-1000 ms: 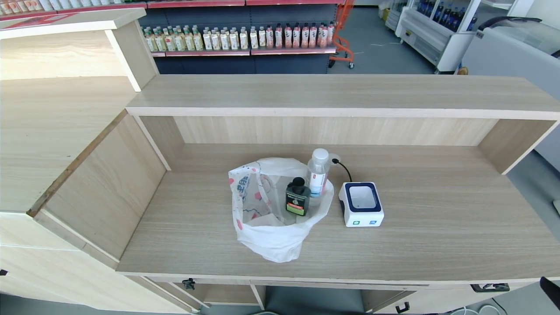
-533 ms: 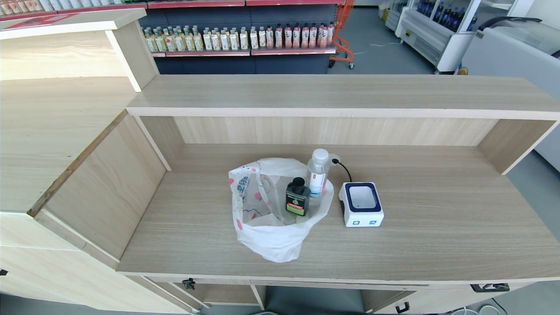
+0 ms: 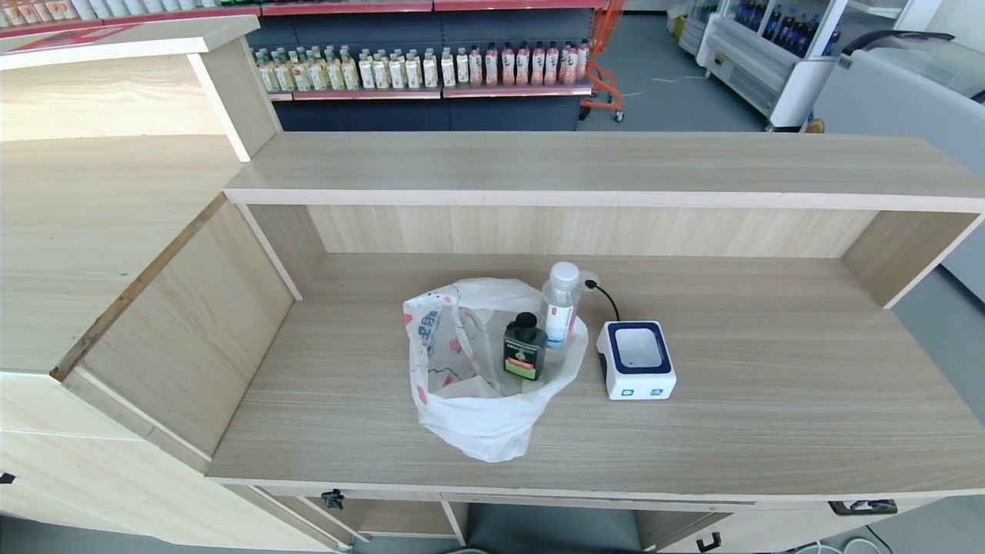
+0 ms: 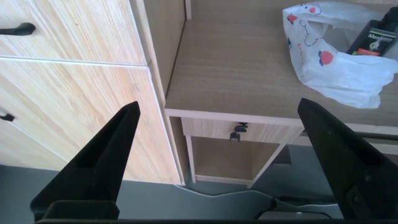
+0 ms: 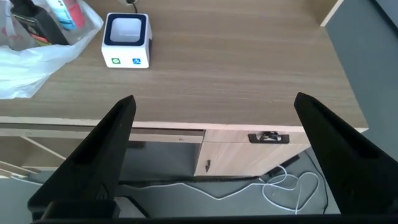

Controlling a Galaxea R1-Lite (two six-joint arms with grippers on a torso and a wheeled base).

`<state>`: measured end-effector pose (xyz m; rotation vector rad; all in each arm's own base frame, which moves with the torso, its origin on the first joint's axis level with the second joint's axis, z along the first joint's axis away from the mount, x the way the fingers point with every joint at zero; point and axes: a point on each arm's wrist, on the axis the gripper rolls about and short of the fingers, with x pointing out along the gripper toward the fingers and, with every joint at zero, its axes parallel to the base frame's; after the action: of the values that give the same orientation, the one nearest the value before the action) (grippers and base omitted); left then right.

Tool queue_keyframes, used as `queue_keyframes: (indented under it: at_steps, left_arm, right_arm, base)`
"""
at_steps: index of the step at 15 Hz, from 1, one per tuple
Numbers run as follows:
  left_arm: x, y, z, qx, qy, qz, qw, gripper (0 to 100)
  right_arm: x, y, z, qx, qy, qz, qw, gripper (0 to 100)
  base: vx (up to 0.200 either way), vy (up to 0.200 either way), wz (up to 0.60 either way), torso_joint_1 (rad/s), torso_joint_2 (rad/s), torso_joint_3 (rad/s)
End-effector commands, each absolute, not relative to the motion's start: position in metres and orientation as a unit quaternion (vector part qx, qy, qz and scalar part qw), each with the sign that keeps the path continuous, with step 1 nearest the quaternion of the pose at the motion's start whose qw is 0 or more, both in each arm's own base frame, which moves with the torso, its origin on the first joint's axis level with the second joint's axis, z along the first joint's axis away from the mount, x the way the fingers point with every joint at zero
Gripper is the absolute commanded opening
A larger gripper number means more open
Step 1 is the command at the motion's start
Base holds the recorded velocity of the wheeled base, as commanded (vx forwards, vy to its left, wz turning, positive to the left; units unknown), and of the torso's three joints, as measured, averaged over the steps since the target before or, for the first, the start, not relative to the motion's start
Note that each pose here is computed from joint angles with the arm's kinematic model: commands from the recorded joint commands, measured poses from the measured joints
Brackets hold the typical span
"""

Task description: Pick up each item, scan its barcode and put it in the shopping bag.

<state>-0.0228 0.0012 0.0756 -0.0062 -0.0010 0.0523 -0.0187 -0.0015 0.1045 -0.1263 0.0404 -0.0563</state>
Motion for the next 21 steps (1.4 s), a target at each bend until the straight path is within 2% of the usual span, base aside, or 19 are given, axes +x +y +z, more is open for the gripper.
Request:
queue_keyframes:
  at_steps: [1, 4, 10, 21]
  left_arm:
    - [-0.023, 0.001, 0.076, -0.003, -0.001, 0.026, 1.000, 100]
    - [-0.023, 0.001, 0.076, -0.003, -0.001, 0.026, 1.000, 100]
    - [-0.023, 0.001, 0.076, -0.003, -0.001, 0.026, 1.000, 100]
    - [-0.023, 0.001, 0.076, -0.003, -0.001, 0.026, 1.000, 100]
  right_arm:
    - [-0.030, -0.002, 0.091, -0.061, 0.000, -0.031, 0.998, 100]
    - [-0.027, -0.002, 0.080, -0.058, 0.018, -0.030, 0.998, 100]
    - [-0.026, -0.001, 0.080, -0.056, 0.017, -0.030, 0.998, 100]
    - [-0.026, -0.001, 0.079, -0.055, 0.017, -0.014, 0.998, 100]
  base:
    - [0.000, -0.200, 0.00, -0.002, 0.00, 0.002]
    - [0.000, -0.200, 0.00, 0.009, 0.00, 0.004]
    - [0.000, -0.200, 0.00, -0.001, 0.00, 0.002]
    - [0.000, 0.000, 0.00, 0.000, 0.00, 0.000]
